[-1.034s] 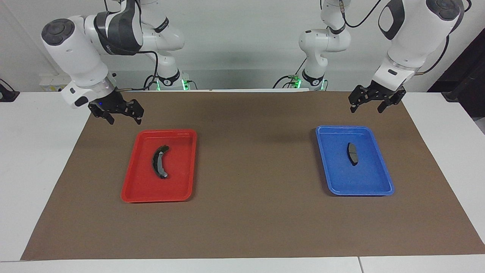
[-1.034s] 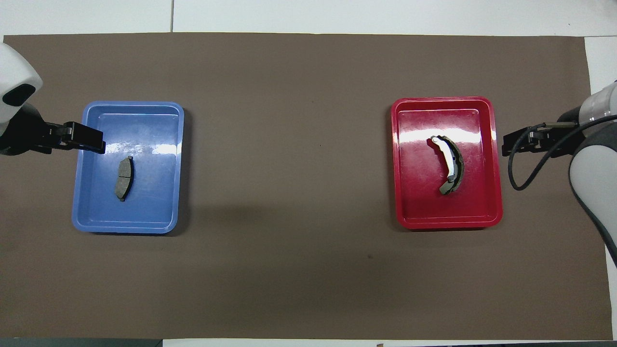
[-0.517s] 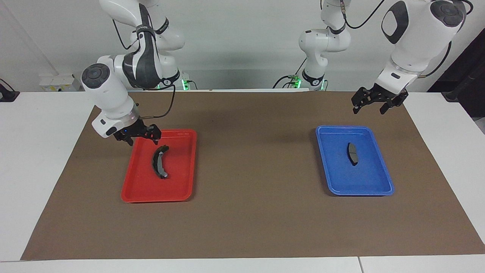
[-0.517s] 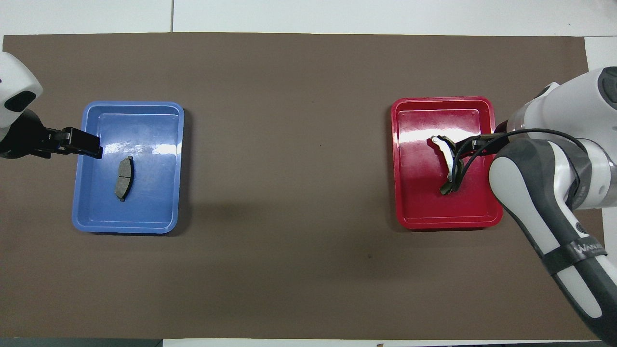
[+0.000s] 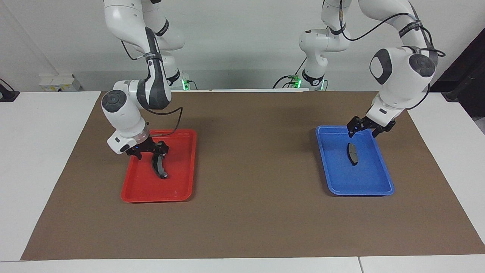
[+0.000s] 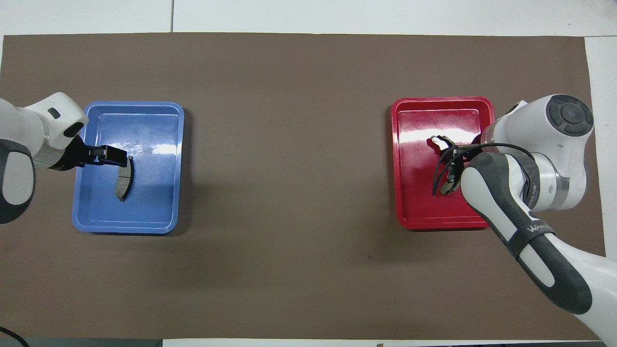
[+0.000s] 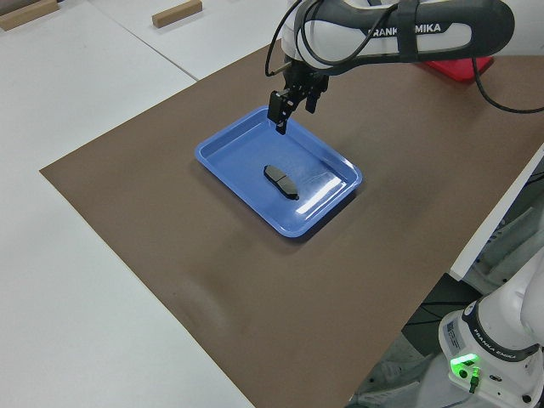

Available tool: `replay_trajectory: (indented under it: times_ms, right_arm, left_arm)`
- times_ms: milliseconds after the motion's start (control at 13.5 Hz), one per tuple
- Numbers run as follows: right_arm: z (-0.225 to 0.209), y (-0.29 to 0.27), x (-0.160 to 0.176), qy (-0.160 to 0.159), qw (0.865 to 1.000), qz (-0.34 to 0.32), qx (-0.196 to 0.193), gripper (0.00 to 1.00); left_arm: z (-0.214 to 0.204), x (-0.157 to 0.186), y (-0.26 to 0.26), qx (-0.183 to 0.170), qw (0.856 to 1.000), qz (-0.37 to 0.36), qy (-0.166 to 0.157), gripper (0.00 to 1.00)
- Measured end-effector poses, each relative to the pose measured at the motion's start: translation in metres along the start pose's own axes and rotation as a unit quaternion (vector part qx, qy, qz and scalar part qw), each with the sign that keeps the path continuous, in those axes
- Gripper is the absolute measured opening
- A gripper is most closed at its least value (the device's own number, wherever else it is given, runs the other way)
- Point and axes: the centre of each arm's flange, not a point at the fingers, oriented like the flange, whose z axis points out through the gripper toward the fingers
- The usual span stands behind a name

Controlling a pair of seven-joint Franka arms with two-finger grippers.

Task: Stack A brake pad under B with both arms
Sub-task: 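Reach the right gripper to the curved shoe while the left gripper reaches the pad, then grasp the dark pad with the left gripper while the right gripper lifts the shoe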

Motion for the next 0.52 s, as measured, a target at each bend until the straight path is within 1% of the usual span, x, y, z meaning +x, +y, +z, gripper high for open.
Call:
replay_trajectory:
  times_ms: [148,296,369,443,517]
  right_arm:
    - [0.008,-0.001,0.000,-0.006,1.000,-0.003,-0.001,0.96]
    - [0.010,-0.002,0.000,-0.008,1.000,-0.023,-0.001,0.96]
    - [0.011,-0.002,0.000,-0.009,0.999,-0.036,-0.001,0.92]
    - [0.013,-0.002,0.000,-0.011,0.999,-0.045,-0.001,0.92]
    - [0.016,-0.002,0.000,-0.013,0.999,-0.050,-0.001,0.86]
  left_arm:
    - [0.036,-0.002,-0.004,0.002,1.000,0.009,0.008,1.00]
    - [0.059,-0.002,-0.012,0.003,1.000,0.018,0.006,1.00]
    - [0.069,-0.001,-0.017,0.004,1.000,0.019,0.004,1.00]
    - [0.078,0.000,-0.021,0.004,1.000,0.018,0.002,1.00]
    - [0.086,0.000,-0.023,0.004,1.000,0.017,-0.003,1.00]
